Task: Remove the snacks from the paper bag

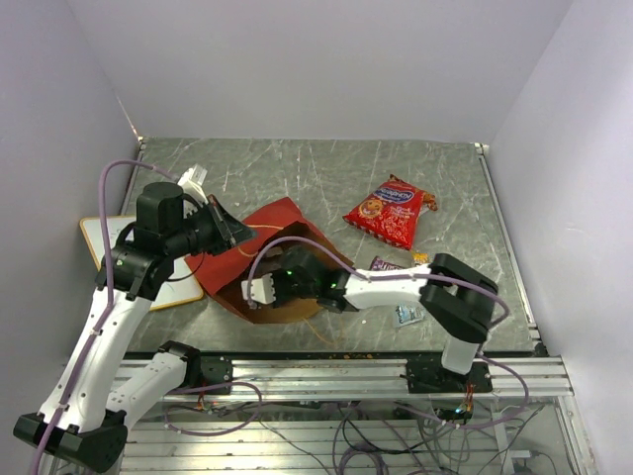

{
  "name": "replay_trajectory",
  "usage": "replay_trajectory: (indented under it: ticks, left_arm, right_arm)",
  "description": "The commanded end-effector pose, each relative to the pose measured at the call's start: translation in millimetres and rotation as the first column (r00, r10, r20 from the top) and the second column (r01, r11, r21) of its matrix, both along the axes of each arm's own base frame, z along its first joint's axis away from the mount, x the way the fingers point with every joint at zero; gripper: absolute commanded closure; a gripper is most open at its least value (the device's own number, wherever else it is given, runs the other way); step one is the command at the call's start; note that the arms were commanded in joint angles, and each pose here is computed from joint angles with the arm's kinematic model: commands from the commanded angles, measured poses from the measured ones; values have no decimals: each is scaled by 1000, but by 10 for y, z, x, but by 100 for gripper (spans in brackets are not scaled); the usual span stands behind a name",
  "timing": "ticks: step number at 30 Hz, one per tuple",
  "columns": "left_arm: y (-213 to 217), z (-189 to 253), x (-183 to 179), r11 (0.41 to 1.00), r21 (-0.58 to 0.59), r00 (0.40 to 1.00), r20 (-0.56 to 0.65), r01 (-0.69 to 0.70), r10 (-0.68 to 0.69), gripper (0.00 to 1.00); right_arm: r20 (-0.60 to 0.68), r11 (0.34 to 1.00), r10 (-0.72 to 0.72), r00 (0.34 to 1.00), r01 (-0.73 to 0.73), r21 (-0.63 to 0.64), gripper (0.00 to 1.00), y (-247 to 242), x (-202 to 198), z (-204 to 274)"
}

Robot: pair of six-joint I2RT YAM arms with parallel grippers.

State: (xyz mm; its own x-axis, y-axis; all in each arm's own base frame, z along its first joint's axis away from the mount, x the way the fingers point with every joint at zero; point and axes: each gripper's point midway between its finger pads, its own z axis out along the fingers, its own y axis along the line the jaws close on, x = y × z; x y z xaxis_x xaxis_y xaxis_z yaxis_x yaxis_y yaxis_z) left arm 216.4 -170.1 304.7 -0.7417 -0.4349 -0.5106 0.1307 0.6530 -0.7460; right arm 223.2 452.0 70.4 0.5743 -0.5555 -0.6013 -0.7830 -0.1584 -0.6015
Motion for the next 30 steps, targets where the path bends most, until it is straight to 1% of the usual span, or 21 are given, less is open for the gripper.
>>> replay_trajectory:
  ticks: [1,6,8,11,14,16,18,19,20,22,25,27,28,29,30]
  left_arm:
    - [43,-2,9,1000,16,1000,6,-21,21,93]
    - [23,18,16,1000,8,1000,11,-12,12,93]
    - [19,3,17,1000,9,1000,2,-10,10,93]
    - [33,-29,20,1000,22,1000,-19,-17,18,93]
    - [82,-87,26,998,52,997,-55,-43,46,93]
    - [70,-95,21,998,49,997,-72,-39,42,93]
    - [47,-100,9,999,38,995,-92,-31,35,93]
    - [33,-96,6,999,33,995,-99,-25,28,93]
    - [22,-87,3,999,29,994,-103,-20,23,93]
    - [16,-87,5,999,30,994,-107,-16,19,93]
    - [-1,-102,6,1000,26,993,-114,-7,10,93]
    - [-22,-108,5,1000,17,993,-119,2,0,93]
    - [-29,-113,5,1000,16,993,-120,7,-5,93]
    - [-36,-117,2,1000,14,992,-122,11,-9,93]
    - [-39,-123,-8,1000,13,992,-125,14,-13,93]
  right_arm:
    - [-32,994,-64,997,67,87,100,-202,-46,396]
    - [-77,979,-165,983,173,106,100,-555,-105,647]
    - [-114,974,-186,976,199,111,100,-686,-179,731]
    - [-199,963,-201,959,230,137,100,-857,-338,854]
    - [-296,957,-177,939,234,170,100,-975,-540,998]
    - [-371,945,-175,912,261,196,100,-1030,-648,1191]
    - [-479,911,-235,846,363,195,100,-1119,-702,1371]
    - [-515,890,-252,819,406,210,100,-1140,-700,1511]
    - [-547,873,-281,788,447,196,100,-1214,-717,1610]
    - [-605,814,-346,717,550,186,100,-1324,-686,1843]
    - [-672,679,-452,587,715,167,100,-1533,-567,2135]
    - [-713,561,-514,478,815,142,100,-1672,-475,2276]
    - [-716,486,-555,423,864,134,100,-1769,-394,2337]
    - [-726,441,-571,384,889,123,100,-1827,-371,2398]
    - [-728,359,-603,326,926,117,100,-1937,-301,2446]
